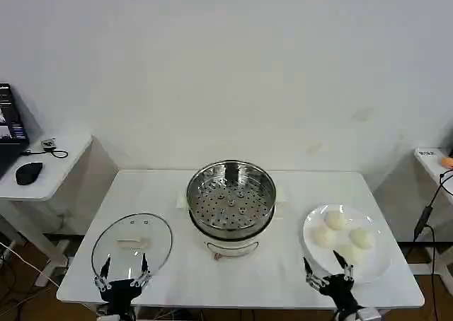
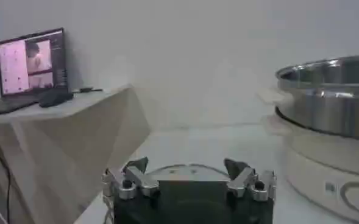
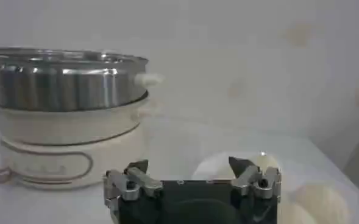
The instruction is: Take steamed baozi put them in steamer then cover it.
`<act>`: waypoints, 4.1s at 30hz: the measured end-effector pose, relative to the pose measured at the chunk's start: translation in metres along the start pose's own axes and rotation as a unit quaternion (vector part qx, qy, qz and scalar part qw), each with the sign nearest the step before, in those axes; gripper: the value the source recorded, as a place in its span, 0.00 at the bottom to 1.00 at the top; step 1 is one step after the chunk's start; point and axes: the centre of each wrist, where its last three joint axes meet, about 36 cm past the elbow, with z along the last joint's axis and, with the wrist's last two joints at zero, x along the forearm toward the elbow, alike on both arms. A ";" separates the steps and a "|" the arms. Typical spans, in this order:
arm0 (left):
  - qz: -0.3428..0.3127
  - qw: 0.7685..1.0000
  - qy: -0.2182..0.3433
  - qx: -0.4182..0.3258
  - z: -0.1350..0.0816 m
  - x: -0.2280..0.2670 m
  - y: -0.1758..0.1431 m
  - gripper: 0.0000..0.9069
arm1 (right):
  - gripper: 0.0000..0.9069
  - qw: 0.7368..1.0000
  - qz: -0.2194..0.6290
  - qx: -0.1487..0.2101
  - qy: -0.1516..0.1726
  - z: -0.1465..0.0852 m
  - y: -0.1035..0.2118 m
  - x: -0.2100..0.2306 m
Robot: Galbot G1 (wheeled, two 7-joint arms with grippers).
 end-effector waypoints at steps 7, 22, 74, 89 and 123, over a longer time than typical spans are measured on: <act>0.016 1.000 -0.007 -0.020 -0.009 -0.010 0.010 1.00 | 1.00 0.995 -0.021 0.092 0.028 -0.025 -0.052 -0.033; 0.040 0.997 -0.016 -0.063 -0.010 -0.014 0.023 1.00 | 1.00 0.897 -0.163 0.393 0.119 -0.118 -0.181 -0.128; 0.027 0.993 -0.032 -0.107 -0.014 -0.023 0.047 1.00 | 0.81 0.677 -0.376 0.550 0.313 -0.135 -0.172 -0.323; 0.026 0.993 -0.034 -0.108 -0.016 -0.021 0.048 1.00 | 0.78 0.673 -0.377 0.555 0.309 -0.163 -0.179 -0.316; 0.001 0.992 -0.039 -0.117 -0.024 -0.023 0.067 1.00 | 0.78 0.596 -0.440 0.668 0.074 -0.407 0.019 -0.369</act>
